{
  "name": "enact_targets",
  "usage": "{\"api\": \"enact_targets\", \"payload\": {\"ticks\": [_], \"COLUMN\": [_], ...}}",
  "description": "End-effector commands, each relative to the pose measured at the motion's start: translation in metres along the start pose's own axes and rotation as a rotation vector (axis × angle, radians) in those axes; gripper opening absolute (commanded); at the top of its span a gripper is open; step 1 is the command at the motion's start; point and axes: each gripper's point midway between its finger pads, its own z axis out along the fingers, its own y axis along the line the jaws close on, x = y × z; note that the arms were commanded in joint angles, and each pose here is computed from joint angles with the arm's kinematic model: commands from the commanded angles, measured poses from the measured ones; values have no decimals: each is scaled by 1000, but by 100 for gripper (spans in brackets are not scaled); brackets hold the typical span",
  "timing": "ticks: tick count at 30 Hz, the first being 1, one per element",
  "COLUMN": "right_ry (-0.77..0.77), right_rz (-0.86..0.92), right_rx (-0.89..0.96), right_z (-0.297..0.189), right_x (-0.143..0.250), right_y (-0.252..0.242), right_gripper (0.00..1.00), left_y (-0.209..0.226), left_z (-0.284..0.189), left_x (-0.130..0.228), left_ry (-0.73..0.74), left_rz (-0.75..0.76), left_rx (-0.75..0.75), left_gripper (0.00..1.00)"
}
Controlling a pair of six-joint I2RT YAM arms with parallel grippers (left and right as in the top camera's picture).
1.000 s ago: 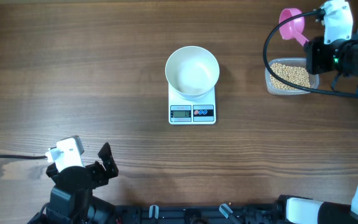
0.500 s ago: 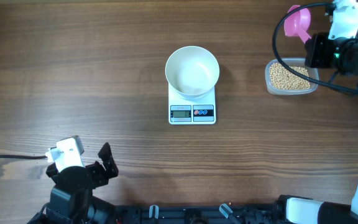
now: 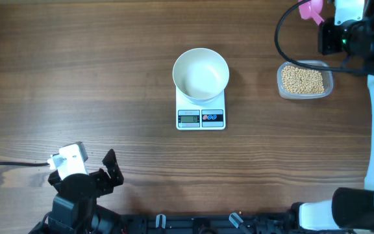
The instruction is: Scoop item into bowl and weigh 150g on scale
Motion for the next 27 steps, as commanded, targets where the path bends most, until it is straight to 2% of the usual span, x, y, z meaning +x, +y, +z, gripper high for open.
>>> {"api": "enact_targets", "payload": {"ticks": [1, 4, 6, 10, 14, 17, 20, 24, 27], "right_ry": [-24, -129, -165, -168, -146, -67, -12, 64, 89], "right_rz": [-25, -40, -28, 277, 295, 485, 495, 380, 366], "right_rx": [45, 67, -4, -43, -357, -384, -398, -397, -391], "right_z": [3, 1, 0, -3, -18, -18, -19, -20, -20], "right_x": [-9, -34, -41, -42, -40, -30, -17, 6, 13], "right_y": [-12, -17, -6, -3, 52, 57, 63, 69, 69], "right_gripper": [4, 4, 4, 4, 4, 4, 4, 4, 4], "left_y": [3, 3, 3, 3, 3, 3, 3, 3, 5], "left_z": [1, 1, 1, 1, 1, 1, 1, 1, 1], "left_x": [0, 0, 0, 0, 0, 0, 0, 0, -2], "left_ry": [-7, -7, -7, -7, -7, -7, -7, -7, -15], "left_rz": [0, 0, 0, 0, 0, 0, 0, 0, 4], "left_rx": [-18, -18, -18, -18, -18, -17, -18, -18, -29], "left_gripper": [100, 100, 100, 100, 100, 100, 100, 100, 100]}}
